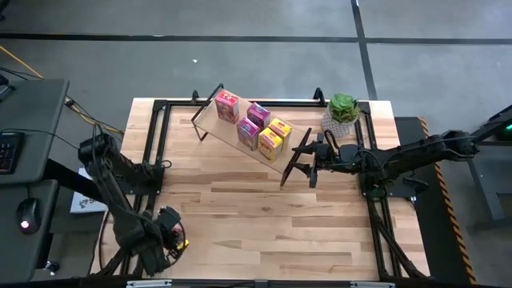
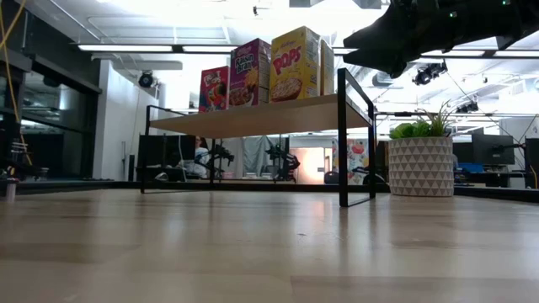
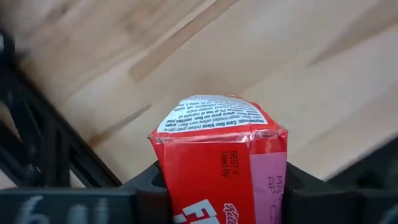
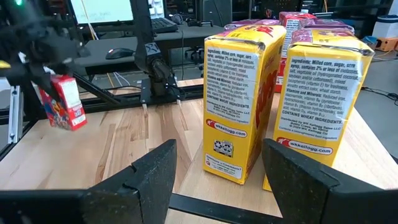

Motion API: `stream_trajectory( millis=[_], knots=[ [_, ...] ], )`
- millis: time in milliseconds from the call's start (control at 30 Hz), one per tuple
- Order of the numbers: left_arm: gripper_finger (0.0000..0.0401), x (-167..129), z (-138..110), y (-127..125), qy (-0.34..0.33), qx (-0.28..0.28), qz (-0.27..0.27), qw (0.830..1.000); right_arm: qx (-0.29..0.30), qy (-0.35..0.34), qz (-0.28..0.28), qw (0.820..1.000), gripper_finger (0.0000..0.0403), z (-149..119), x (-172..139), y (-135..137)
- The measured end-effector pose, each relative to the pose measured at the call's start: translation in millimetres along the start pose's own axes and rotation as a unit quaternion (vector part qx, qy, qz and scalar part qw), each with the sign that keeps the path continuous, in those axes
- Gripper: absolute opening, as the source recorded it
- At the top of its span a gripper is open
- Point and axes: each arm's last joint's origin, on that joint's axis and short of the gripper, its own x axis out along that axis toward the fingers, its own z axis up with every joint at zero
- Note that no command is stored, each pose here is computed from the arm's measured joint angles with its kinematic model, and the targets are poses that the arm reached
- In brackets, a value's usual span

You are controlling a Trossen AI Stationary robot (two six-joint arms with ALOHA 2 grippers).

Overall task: Stack cereal on shelf
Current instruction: Put the red cereal box aligned with the other red cereal box on the shelf

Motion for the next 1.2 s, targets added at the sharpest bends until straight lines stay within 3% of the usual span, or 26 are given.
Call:
stream_trajectory(
  millis=[167,267,400,567,667,767,1033,1200],
  knots=[
    [0.0135,-37,40,11,-0.015,0.111,-0.072,0.991,0.0,0.0,0.0,1.0,0.0229,0,0,0],
    [0.0142,-63,73,22,-0.079,0.183,-0.099,0.975,0.0,0.0,0.0,1.0,0.0229,0,0,0],
    [0.0143,-92,120,35,-0.19,0.291,-0.092,0.933,0.0,0.0,0.0,1.0,0.0229,0,0,0],
    [0.0141,-111,176,48,-0.27,0.406,0.004,0.873,-0.001,0.003,0.0,1.0,0.0229,-1,0,0],
    [0.0141,-111,207,56,-0.265,0.452,0.067,0.849,0.004,0.006,-0.001,1.0,0.0229,-1,0,0],
    [0.0141,-104,232,62,-0.24,0.481,0.111,0.836,0.012,0.013,-0.001,1.0,0.0229,-3,0,0],
    [0.0142,-90,275,69,-0.208,0.555,0.127,0.796,0.022,0.033,-0.004,0.999,0.0229,-7,0,-1],
    [0.0142,-77,293,71,-0.177,0.57,0.149,0.788,0.034,0.034,-0.004,0.999,0.0229,-7,0,-1]
  ],
)
